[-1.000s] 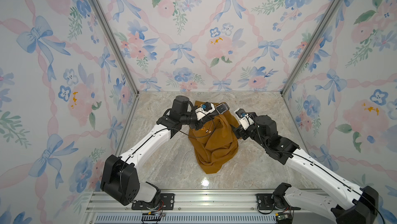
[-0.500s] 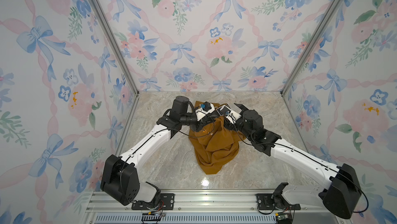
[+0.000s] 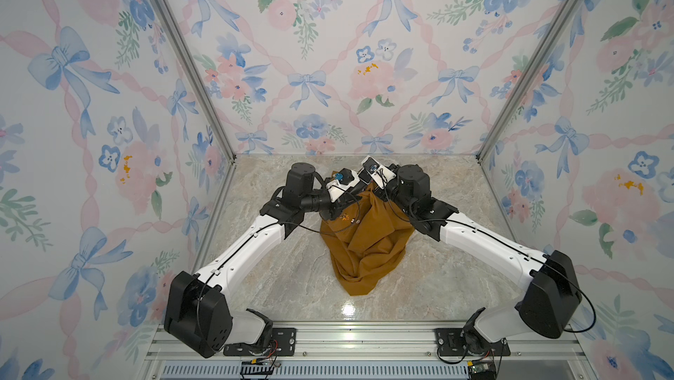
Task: Remove the belt from the trousers
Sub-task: Adjust the trousers at the center of the board.
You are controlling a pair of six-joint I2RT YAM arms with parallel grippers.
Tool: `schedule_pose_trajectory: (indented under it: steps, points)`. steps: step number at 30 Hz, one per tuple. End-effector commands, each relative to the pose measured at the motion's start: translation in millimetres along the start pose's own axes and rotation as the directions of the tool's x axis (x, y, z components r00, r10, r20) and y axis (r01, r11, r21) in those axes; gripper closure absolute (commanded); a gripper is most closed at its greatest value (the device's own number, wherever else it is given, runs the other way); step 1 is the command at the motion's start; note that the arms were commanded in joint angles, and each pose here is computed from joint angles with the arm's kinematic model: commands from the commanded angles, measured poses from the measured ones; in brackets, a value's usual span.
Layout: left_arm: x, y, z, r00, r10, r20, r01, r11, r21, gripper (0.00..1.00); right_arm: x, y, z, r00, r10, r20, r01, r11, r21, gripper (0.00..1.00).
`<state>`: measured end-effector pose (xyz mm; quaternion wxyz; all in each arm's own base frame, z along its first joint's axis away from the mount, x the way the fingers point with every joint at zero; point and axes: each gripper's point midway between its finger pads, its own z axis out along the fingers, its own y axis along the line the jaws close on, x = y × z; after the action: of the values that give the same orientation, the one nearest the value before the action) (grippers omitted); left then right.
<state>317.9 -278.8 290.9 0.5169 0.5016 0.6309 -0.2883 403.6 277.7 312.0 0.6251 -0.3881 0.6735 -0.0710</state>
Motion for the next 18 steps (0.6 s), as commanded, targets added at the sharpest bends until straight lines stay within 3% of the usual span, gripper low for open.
schedule_pose_trajectory:
  steps: [1,6,8,12,15,18]
  points:
    - [-11.8,-8.7,-3.8,0.999,0.034,0.021,-0.035,0.999,0.029,0.66,-46.3,-26.7,-6.7,0.983,0.111,0.149,-0.125,0.988,0.087,1.0]
    - [-24.5,23.6,-18.1,0.999,0.05,-0.014,-0.051,0.984,-0.173,0.2,-23.4,-45.1,-10.0,0.96,0.276,0.048,-0.28,0.947,0.158,1.0]
    - [-26.7,46.1,-27.8,0.999,0.0,-0.033,-0.01,0.952,-0.307,0.11,-3.7,-51.5,-10.2,0.932,0.362,-0.013,-0.354,0.918,0.177,1.0]
    - [-18.9,90.4,-59.9,0.969,-0.244,0.041,0.22,0.774,-0.594,0.19,45.3,-65.4,-12.2,0.815,0.573,-0.087,-0.537,0.803,0.257,1.0]
    - [-13.9,69.1,-53.4,0.946,-0.308,0.103,0.31,0.758,-0.574,0.33,72.9,-73.2,-17.0,0.701,0.705,-0.104,-0.646,0.691,0.325,1.0]
    - [-15.4,28.7,-35.0,0.944,-0.291,0.156,0.328,0.769,-0.548,0.38,87.2,-73.2,-22.8,0.636,0.764,-0.113,-0.689,0.627,0.362,1.0]
